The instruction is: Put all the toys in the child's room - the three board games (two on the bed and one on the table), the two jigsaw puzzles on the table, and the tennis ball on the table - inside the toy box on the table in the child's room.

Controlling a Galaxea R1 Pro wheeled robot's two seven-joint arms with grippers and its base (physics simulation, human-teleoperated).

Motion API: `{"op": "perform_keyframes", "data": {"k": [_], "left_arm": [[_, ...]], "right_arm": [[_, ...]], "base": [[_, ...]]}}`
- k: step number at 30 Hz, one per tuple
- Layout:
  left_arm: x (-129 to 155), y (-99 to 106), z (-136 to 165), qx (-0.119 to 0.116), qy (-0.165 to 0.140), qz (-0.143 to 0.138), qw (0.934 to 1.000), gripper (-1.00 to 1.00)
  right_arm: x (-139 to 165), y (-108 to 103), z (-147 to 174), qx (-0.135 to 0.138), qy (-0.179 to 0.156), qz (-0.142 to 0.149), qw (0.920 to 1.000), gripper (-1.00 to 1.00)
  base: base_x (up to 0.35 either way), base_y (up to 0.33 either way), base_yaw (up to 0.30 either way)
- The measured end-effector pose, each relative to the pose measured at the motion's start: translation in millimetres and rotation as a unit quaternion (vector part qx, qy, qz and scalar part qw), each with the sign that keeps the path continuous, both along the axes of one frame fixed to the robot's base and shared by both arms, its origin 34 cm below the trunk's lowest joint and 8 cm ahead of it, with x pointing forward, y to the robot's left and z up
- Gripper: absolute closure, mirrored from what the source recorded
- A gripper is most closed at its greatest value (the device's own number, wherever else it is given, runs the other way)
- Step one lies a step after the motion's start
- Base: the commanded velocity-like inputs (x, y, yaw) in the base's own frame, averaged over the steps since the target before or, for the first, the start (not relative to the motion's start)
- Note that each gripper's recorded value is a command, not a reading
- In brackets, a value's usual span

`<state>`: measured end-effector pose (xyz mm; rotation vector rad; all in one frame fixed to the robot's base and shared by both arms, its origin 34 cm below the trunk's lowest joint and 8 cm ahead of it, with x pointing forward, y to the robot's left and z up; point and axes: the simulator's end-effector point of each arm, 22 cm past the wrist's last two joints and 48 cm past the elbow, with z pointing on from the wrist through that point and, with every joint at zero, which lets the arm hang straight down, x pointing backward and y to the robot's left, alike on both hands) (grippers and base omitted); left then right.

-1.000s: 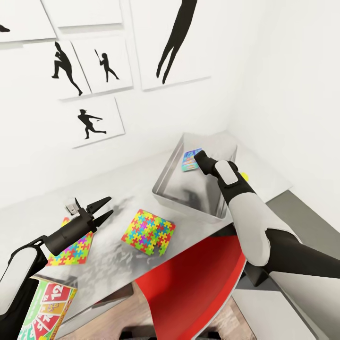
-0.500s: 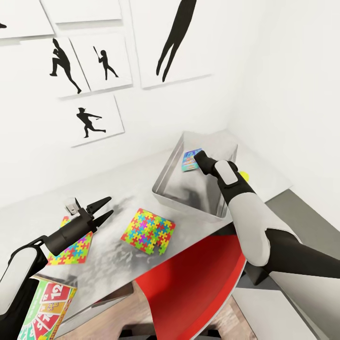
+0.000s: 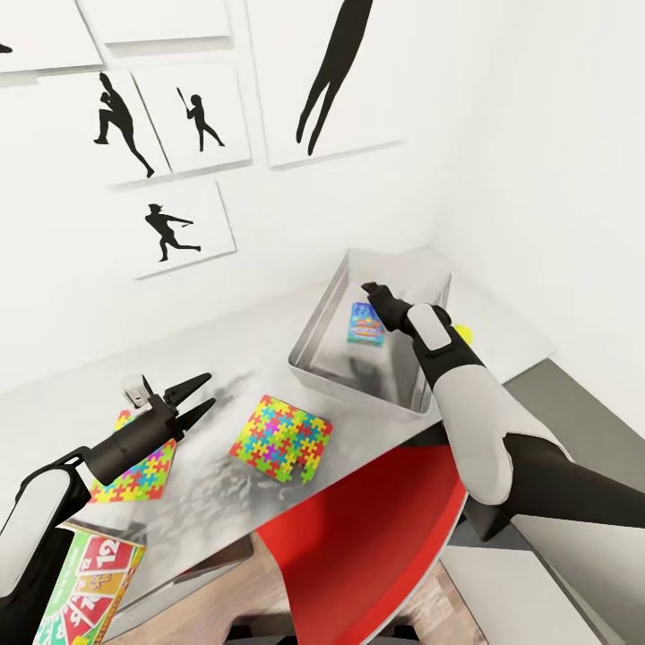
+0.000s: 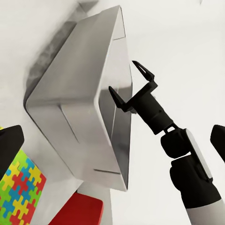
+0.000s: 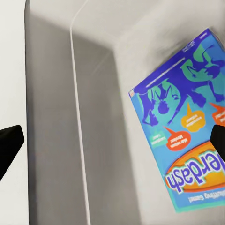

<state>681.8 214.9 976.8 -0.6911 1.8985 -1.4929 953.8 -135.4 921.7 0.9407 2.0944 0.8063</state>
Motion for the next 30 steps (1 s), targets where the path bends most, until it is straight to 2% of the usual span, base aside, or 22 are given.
{"op": "perform_keyframes", "data": {"k": [22, 30], "left_arm": [[0.1, 0.1, 0.8, 0.0, -0.001, 0.0, 1.0, -1.0], [0.1, 0.2, 0.8, 0.0, -0.001, 0.0, 1.0, -1.0]], "right_arm": [[1.7, -1.8, 2.9, -0.001, -0.004, -0.001, 1.0, -1.0], [7.5, -5.4, 15.6, -0.002, -0.018, -0.004, 0.9998, -1.0]], "base": [[0.0, 0.0, 0.0], [0.0, 0.0, 0.0]]}}
